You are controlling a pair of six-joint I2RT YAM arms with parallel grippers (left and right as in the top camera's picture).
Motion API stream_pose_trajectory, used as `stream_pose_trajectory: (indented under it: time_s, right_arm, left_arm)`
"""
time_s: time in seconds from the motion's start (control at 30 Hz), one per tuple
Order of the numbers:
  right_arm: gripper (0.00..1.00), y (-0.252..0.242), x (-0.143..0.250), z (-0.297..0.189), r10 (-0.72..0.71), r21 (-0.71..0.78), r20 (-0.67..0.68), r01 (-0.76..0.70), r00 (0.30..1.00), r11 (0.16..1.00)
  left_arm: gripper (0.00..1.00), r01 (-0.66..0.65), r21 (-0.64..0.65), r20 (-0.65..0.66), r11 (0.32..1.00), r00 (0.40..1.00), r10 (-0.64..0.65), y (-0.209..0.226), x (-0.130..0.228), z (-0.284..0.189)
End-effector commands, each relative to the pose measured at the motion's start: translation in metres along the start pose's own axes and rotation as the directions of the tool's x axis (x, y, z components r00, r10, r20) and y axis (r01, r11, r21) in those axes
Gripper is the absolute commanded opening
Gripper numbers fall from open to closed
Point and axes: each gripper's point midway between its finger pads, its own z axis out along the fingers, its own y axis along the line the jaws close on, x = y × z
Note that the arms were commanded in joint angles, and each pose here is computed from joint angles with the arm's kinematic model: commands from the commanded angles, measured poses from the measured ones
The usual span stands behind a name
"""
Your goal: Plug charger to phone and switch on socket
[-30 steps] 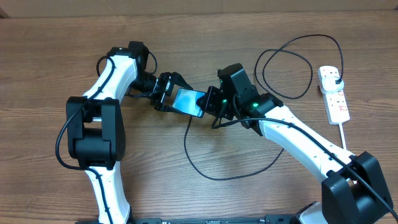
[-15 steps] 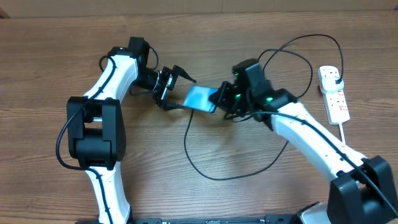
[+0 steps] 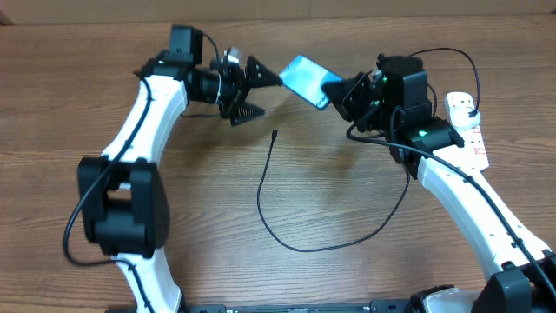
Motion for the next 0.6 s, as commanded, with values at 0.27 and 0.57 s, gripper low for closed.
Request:
stream_pose_trajectory:
  time_s: [0.27,0.57]
  right_arm:
    - [0.04,0.057,-0.012,-0.012,0.356,-0.2,0.037,-0.343,0.934,0.918]
    - [0.04,0.063,0.011,0.0,0.438,-0.194,0.025,-0.425,0.899,0.884]
  left_arm:
    - [0.97,0.078,0.142,0.025,0.987,0.996,-0.082,-0.069,-0.001,-0.005]
    - [0.78,0.155,0.098,0.132,0.983,0.977,-0.167,-0.071,-0.013,0.017]
